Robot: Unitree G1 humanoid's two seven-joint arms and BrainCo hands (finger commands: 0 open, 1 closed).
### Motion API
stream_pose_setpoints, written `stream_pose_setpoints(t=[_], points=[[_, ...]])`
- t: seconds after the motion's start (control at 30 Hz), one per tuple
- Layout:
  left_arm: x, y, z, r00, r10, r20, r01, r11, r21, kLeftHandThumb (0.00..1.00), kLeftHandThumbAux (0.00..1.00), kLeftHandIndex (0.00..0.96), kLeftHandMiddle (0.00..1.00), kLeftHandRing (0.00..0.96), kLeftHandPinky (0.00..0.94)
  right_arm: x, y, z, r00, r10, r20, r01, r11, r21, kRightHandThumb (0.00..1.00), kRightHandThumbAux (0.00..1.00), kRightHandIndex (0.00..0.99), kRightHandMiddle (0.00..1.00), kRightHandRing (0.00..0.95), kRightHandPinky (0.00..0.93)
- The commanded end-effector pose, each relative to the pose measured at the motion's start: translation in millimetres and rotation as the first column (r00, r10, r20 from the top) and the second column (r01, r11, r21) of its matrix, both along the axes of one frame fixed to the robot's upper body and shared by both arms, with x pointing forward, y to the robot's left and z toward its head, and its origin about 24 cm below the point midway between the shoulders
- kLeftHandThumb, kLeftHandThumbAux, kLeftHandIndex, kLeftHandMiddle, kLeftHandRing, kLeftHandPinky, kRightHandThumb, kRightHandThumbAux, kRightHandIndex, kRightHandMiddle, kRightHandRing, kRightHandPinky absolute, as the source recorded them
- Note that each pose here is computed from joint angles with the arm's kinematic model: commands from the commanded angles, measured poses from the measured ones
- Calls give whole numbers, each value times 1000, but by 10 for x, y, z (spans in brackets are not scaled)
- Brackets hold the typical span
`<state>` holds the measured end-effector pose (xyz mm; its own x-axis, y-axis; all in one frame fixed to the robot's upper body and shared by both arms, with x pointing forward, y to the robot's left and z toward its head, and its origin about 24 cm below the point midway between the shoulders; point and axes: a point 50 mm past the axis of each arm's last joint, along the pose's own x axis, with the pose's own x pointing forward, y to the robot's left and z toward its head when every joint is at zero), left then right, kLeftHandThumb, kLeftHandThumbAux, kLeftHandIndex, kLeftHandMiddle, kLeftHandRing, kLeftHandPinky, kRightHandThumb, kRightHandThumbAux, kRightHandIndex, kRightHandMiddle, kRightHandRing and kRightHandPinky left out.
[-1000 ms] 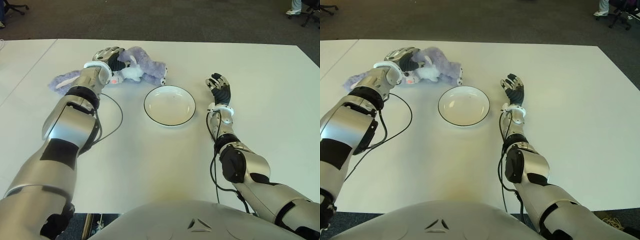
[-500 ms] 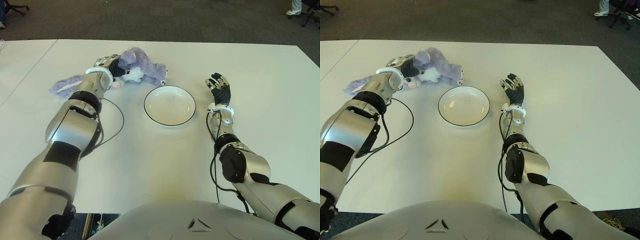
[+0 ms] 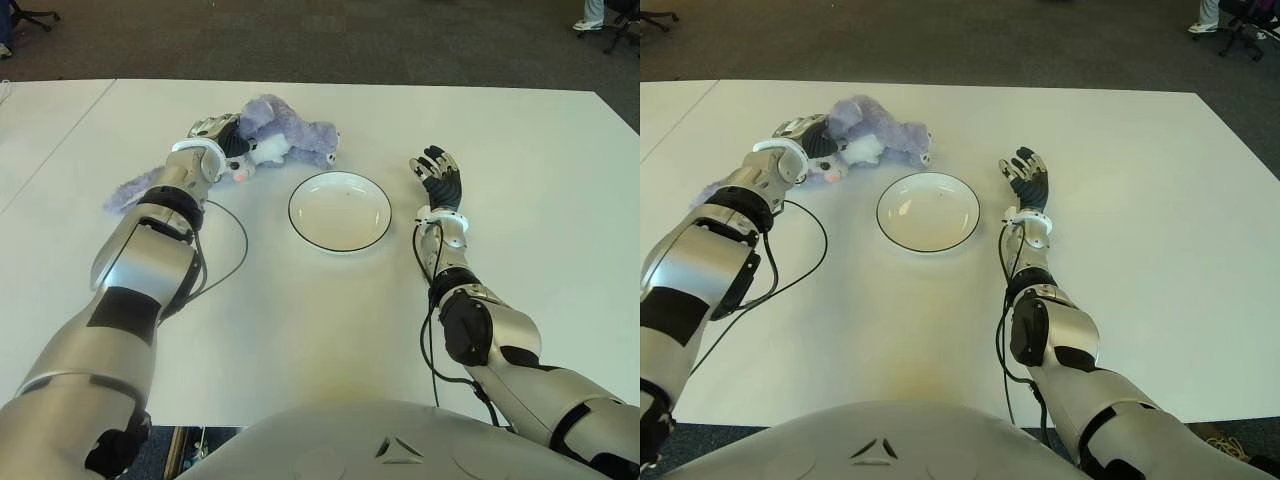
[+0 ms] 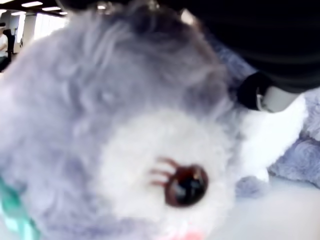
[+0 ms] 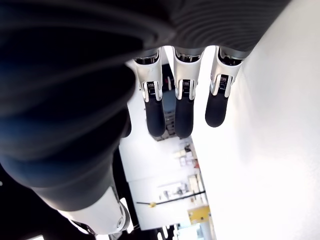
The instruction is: Put the doll into the plate.
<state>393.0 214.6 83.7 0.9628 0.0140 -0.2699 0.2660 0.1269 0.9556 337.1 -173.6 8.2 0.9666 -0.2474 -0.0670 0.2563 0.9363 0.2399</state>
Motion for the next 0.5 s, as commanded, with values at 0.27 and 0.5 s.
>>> stream_pose_setpoints(t=[0.27,0.5], points=[[-402,20,-737,987,-2,-162,15,997,79,584,370,159,222,241,296,-904,131,-1053,886,13,-464,63,987,147,359,867,231,209,203,213],[-413,1,-747,997,2,-80,7,994,107,700,418,410,562,574,551,-913,122,-1058,886,9,-464,69,986,150,377,867,240,217,209,221]])
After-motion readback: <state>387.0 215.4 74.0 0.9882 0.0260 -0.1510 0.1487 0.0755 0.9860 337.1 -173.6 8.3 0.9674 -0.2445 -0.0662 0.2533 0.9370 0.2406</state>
